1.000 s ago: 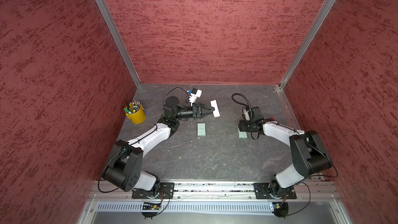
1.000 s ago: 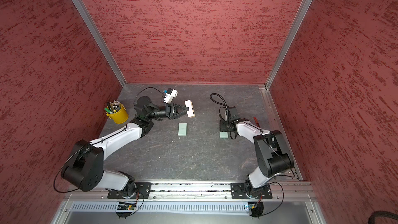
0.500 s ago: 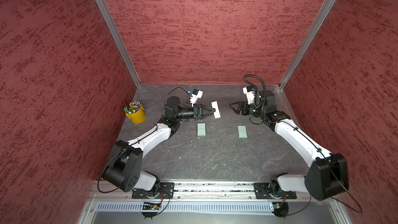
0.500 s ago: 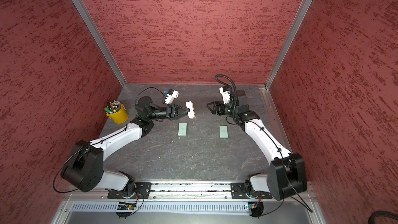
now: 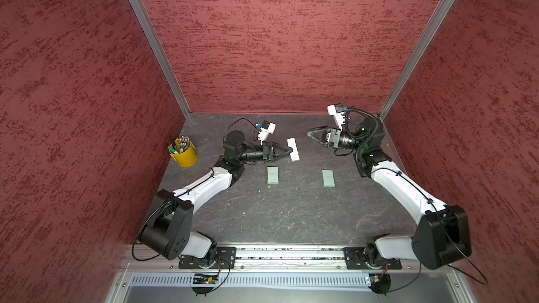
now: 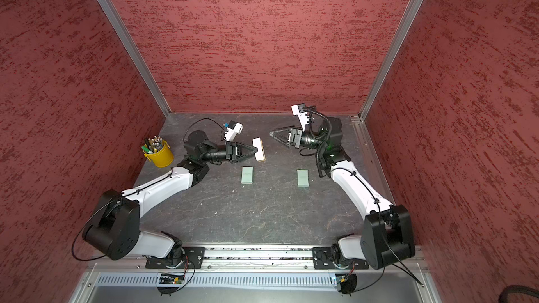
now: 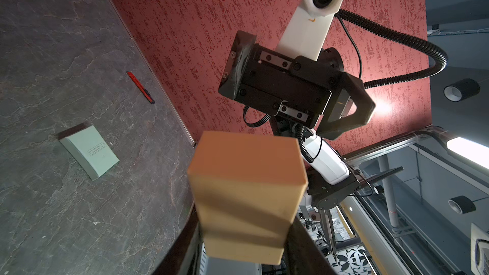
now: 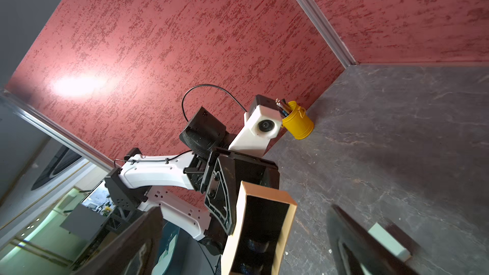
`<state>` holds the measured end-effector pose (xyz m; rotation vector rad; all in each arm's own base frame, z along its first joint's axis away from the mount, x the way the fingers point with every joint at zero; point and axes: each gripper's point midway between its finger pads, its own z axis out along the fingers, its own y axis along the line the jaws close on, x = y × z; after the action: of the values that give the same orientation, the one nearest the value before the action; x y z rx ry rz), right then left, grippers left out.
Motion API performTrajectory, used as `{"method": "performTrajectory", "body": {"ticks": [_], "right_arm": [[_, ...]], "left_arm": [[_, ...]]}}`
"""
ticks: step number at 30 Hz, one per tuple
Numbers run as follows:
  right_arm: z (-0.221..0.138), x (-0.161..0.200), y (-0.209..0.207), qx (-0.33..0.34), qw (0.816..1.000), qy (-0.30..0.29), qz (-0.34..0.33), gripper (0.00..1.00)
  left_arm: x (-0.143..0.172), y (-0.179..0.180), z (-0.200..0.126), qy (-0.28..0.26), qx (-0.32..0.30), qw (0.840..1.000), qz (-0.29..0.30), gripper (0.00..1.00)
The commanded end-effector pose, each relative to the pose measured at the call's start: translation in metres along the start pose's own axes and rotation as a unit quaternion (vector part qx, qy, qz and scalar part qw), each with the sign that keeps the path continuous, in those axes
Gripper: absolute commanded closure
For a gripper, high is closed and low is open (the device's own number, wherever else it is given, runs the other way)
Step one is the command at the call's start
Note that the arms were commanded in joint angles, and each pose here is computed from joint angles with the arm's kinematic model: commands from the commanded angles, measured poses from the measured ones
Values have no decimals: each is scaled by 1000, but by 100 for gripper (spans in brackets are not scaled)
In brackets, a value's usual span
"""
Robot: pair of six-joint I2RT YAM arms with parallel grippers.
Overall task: Take the rings out of the lift-off lid box
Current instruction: Place the lid at the center of the board, then place the jewelry box at the center of the board.
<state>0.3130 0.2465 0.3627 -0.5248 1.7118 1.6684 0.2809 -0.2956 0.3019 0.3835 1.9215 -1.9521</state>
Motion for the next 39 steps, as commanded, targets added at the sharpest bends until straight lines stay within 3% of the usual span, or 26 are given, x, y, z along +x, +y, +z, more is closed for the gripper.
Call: {"method": "performTrajectory", "body": {"ticks": [1, 9, 15, 31, 39], "right_arm": [[10, 12, 7, -29, 999, 27, 2, 2], [31, 26, -3, -40, 998, 53, 20, 5], [44, 32, -8, -51, 996, 65, 36, 12], [53, 39, -11, -59, 993, 76, 62, 34], [56, 45, -22, -55, 991, 82, 85, 51]], "left_arm": [[-4, -15, 3, 6, 13, 1000, 25, 63], [-4, -14, 4, 8, 14, 1000, 25, 63], [-3, -12, 6, 10, 14, 1000, 24, 63], [-2, -4, 6, 7, 7, 1000, 18, 61], [-2, 1, 4, 3, 2, 1000, 15, 61]]}}
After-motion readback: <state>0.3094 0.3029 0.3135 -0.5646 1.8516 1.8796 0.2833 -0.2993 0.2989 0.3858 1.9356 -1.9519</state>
